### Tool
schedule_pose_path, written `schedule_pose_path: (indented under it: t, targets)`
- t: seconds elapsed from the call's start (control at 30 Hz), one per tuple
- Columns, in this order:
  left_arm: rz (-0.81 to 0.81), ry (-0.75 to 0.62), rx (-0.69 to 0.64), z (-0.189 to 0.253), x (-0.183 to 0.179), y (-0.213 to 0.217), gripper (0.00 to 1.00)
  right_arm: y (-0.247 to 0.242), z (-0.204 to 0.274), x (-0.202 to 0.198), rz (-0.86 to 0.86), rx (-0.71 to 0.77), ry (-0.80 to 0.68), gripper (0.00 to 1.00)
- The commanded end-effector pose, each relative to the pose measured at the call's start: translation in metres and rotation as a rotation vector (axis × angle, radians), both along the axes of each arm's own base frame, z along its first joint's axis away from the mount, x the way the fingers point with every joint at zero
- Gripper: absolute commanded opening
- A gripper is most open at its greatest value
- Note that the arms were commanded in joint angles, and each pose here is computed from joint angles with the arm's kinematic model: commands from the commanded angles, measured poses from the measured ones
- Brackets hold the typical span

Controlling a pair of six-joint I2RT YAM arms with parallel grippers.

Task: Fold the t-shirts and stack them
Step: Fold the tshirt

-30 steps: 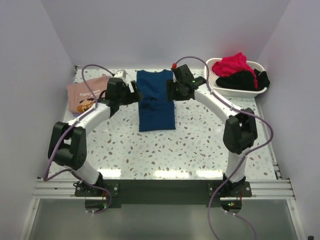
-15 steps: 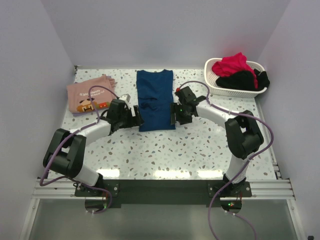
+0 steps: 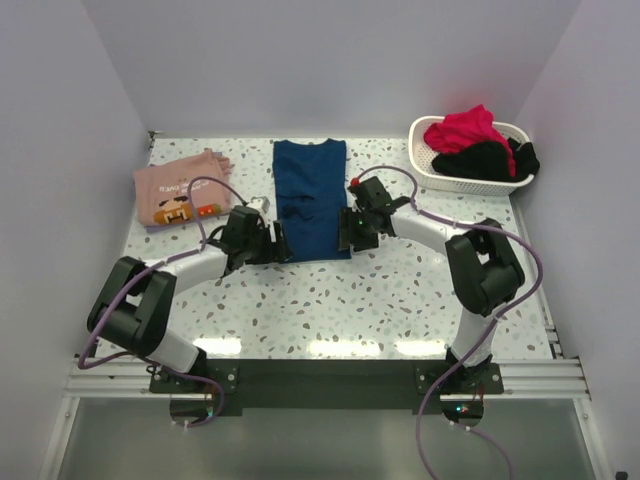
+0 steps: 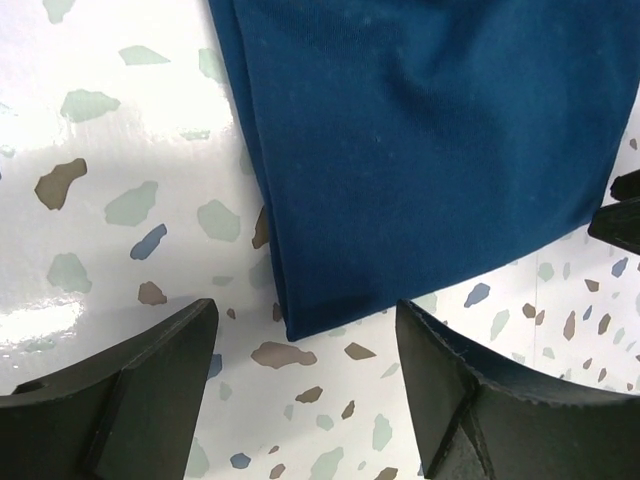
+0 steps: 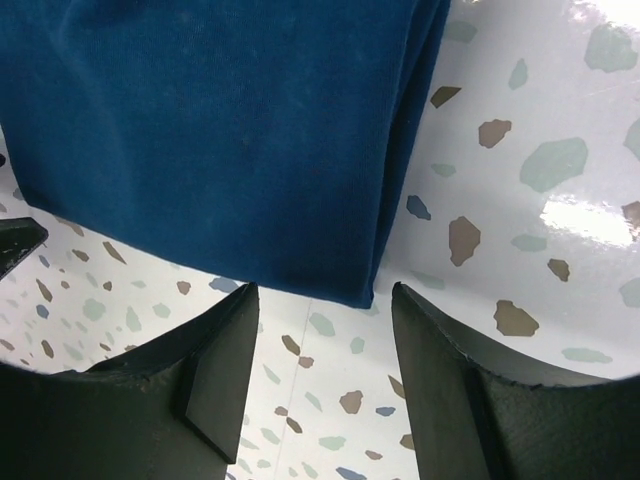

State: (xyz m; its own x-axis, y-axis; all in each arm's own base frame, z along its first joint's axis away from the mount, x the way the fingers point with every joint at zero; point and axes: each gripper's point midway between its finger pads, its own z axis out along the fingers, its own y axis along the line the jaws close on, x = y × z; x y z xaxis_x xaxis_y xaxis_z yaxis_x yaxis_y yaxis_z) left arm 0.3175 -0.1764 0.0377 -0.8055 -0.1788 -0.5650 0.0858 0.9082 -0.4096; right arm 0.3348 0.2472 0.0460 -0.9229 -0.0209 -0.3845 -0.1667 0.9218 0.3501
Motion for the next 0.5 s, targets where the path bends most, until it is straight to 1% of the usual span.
schedule_pose_path:
  t: [0.0,0.17,0.27,0.3,0.37,0.4,0.47]
  targets:
    - [0.012,-0.018,-0.008,-0.003,0.003,-0.002,0.76,0.009,-0.009,0.0,0.002,0.045,0.022,0.58]
    - [-0.001,0.004,0.0,-0.013,-0.002,-0.006,0.7,0.008,-0.017,-0.006,-0.004,0.035,0.04,0.57]
    - [0.0,0.011,0.004,-0.018,-0.003,-0.006,0.65,0.006,-0.024,-0.009,-0.005,0.024,0.052,0.56]
    - [-0.003,0.017,0.005,-0.021,-0.005,-0.006,0.62,0.006,-0.025,-0.008,-0.006,0.025,0.052,0.55]
    - [-0.006,0.024,0.005,-0.024,-0.005,-0.007,0.57,0.006,-0.03,-0.01,-0.006,0.021,0.064,0.51]
    - [-0.01,0.026,0.004,-0.025,-0.006,-0.007,0.52,0.007,-0.031,-0.01,-0.002,0.025,0.068,0.46]
    - [-0.014,0.029,0.003,-0.027,-0.008,-0.008,0.47,0.008,-0.031,-0.012,0.002,0.027,0.069,0.39]
